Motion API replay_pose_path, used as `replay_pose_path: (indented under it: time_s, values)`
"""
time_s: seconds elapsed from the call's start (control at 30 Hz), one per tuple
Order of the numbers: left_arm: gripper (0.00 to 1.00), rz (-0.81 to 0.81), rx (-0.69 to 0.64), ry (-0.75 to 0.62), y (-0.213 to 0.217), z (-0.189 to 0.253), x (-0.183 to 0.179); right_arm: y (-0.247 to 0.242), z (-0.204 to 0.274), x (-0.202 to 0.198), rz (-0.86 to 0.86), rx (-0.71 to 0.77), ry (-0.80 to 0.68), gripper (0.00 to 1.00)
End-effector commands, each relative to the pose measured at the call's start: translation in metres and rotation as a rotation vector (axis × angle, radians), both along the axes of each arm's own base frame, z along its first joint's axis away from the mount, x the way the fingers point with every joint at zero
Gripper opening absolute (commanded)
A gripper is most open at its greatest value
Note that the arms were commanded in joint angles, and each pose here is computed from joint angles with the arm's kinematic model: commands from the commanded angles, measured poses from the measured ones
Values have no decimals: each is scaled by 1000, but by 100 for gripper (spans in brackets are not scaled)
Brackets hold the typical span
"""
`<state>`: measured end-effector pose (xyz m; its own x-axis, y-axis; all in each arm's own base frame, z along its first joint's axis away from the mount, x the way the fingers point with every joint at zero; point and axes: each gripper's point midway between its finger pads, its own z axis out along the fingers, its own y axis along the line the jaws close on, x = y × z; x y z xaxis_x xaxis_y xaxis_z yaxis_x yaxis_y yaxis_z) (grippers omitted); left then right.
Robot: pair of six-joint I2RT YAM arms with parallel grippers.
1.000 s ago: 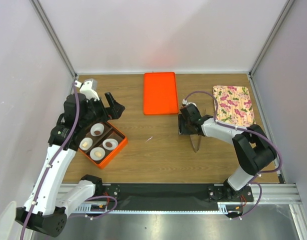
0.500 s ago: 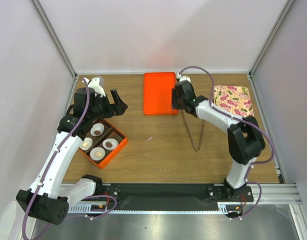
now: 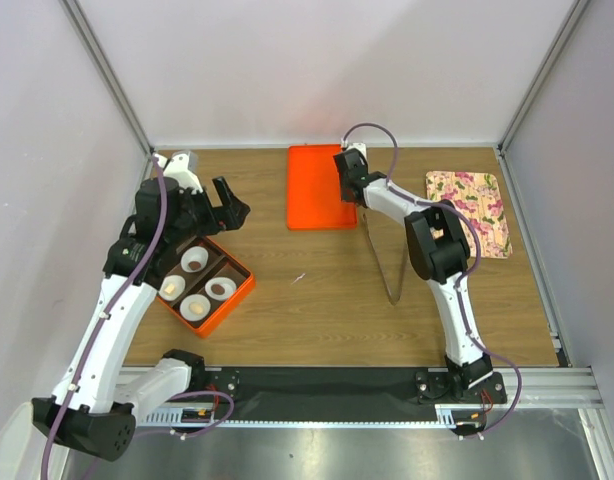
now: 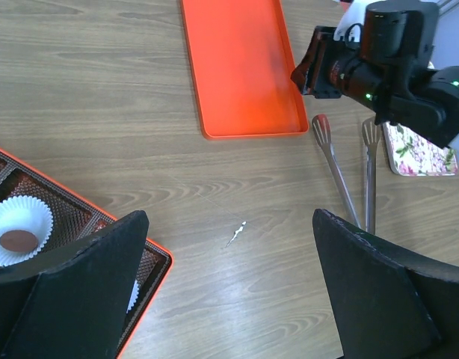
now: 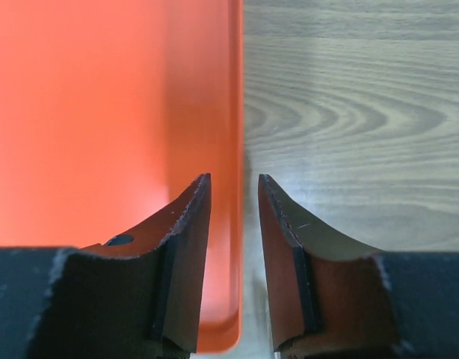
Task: Pack the chocolate
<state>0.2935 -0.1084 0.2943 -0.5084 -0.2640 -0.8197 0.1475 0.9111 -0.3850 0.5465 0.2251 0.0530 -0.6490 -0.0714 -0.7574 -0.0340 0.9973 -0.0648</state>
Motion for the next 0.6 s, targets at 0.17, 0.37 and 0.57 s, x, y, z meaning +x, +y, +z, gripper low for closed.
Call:
replay_pose_path:
  time_s: [0.17,0.37,0.57]
  values:
    - [98,26,-7,-33,4,8,3,-5,-14,14,13,-1,25,36]
    - [98,36,-9,25,-1,-15,21,-1,-37,13,29,-1,67,30]
    - [98,57,1,82,-4,-38,46,7,-28,16,59,36,67,0]
